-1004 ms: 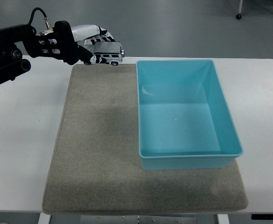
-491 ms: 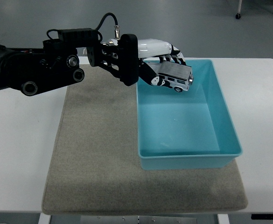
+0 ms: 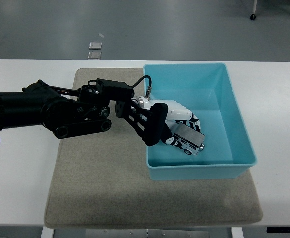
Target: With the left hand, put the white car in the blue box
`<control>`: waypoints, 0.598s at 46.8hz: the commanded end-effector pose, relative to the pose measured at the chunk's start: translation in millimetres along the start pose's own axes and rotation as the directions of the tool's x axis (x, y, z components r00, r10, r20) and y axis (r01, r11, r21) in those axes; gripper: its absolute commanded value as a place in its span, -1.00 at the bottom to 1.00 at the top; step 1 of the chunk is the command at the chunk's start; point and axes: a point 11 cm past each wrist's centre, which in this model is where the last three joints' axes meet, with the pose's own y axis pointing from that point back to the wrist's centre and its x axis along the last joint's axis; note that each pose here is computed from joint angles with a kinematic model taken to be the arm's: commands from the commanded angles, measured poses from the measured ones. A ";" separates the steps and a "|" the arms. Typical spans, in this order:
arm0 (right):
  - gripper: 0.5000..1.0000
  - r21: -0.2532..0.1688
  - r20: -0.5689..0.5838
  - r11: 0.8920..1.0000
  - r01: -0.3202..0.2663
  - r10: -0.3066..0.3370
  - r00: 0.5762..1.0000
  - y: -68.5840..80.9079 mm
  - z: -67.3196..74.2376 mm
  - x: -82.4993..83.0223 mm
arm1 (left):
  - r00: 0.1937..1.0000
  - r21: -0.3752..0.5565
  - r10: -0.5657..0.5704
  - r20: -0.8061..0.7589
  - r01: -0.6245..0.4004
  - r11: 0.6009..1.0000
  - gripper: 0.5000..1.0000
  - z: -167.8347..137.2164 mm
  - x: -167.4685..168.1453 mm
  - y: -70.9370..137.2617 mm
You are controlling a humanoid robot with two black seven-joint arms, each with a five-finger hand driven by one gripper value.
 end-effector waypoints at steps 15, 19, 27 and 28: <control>0.74 0.000 0.000 1.000 0.000 0.000 1.000 0.0 0.0 0.0 | 1.000 -0.026 -0.004 -0.028 0.003 1.000 0.77 7.3 -3.1 -1.9; 0.74 0.000 0.000 1.000 0.000 0.000 1.000 0.0 0.0 0.0 | 1.000 -0.027 0.003 -0.029 -0.003 1.000 0.93 7.8 -0.7 -1.5; 0.74 0.000 0.000 1.000 0.000 0.000 1.000 0.0 0.0 0.0 | 0.997 -0.030 0.059 -0.055 -0.061 0.998 0.98 8.0 16.8 4.0; 0.74 0.000 0.000 1.000 0.000 0.000 1.000 0.0 0.0 0.0 | 0.995 -0.031 0.078 -0.064 -0.080 0.996 0.99 8.3 22.6 5.1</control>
